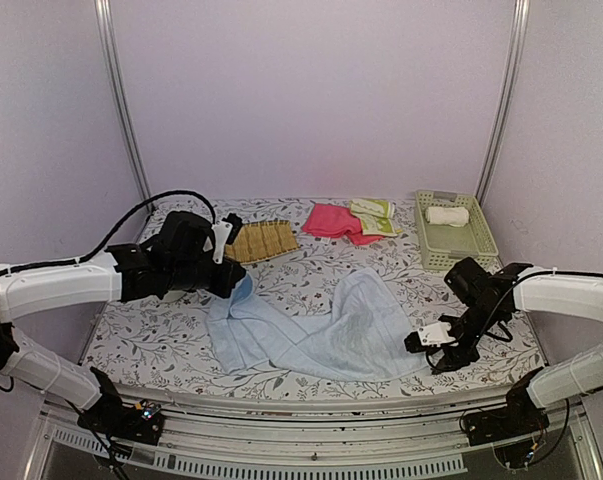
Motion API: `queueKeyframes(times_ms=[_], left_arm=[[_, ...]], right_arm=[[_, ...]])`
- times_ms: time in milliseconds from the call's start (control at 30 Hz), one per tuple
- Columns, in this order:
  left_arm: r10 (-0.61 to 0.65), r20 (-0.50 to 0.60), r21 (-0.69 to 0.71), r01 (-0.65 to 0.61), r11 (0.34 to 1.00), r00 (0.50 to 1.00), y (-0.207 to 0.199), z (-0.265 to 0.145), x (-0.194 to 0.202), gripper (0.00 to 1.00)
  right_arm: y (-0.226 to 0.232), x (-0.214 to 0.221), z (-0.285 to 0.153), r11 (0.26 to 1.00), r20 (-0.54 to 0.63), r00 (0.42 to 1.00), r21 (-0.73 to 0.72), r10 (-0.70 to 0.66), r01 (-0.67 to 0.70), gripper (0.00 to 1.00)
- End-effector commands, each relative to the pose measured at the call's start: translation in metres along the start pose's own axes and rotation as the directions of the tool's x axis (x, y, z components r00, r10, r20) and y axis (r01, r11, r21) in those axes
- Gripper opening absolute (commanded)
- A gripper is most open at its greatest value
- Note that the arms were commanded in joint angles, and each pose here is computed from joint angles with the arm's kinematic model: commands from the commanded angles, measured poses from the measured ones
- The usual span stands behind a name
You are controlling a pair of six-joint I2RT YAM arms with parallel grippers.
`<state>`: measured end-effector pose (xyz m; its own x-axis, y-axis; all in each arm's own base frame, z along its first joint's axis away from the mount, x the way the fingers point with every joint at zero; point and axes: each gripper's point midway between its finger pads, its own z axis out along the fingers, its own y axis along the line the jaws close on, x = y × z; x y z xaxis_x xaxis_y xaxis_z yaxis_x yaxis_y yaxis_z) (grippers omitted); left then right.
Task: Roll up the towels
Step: Pick up the towel from the center of the board.
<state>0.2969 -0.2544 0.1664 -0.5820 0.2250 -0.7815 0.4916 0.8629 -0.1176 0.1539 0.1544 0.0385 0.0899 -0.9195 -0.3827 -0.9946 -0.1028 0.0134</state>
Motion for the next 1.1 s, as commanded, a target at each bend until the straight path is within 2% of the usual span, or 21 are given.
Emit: queueKeyframes(times_ms=[0,167,433,533,633,733,867,1067], left_arm=[[-0.009,-0.001,0.003,0.009,1.000,1.000,0.001,-0.005,0.004,0.00],[-0.004,-0.007,-0.002,0.004,1.000,1.000,0.002,-0.003,0.006,0.00],[0.001,-0.020,-0.008,-0.001,1.000,1.000,0.003,0.000,0.010,0.00],[0.001,-0.022,-0.011,-0.001,1.000,1.000,0.004,0.001,0.011,0.00],[0.003,-0.027,-0.013,-0.003,1.000,1.000,0.004,0.001,0.014,0.00],[0.002,-0.026,-0.024,-0.002,1.000,1.000,0.007,0.000,0.013,0.00],[0.013,-0.018,-0.067,-0.014,0.998,1.000,0.014,-0.005,0.006,0.00],[0.027,0.100,-0.147,-0.012,0.989,0.995,0.032,-0.035,-0.045,0.00]], right_arm=[[-0.013,0.009,0.009,0.999,-0.058,0.998,0.049,-0.013,0.016,0.49],[-0.018,0.012,0.017,0.999,-0.080,0.997,0.051,-0.004,0.008,0.45],[-0.012,0.027,0.029,0.999,-0.147,0.989,0.043,-0.021,0.028,0.34],[-0.012,0.036,0.034,0.997,-0.179,0.983,0.061,-0.028,0.040,0.26],[-0.019,0.032,0.031,0.994,-0.170,0.985,0.098,-0.023,0.040,0.12],[-0.035,0.015,0.015,0.988,-0.122,0.993,0.156,0.000,0.019,0.05],[-0.074,-0.020,-0.032,0.971,0.039,0.997,0.229,0.069,-0.076,0.03],[-0.158,-0.036,-0.118,0.889,0.230,0.945,0.345,0.231,-0.301,0.03]])
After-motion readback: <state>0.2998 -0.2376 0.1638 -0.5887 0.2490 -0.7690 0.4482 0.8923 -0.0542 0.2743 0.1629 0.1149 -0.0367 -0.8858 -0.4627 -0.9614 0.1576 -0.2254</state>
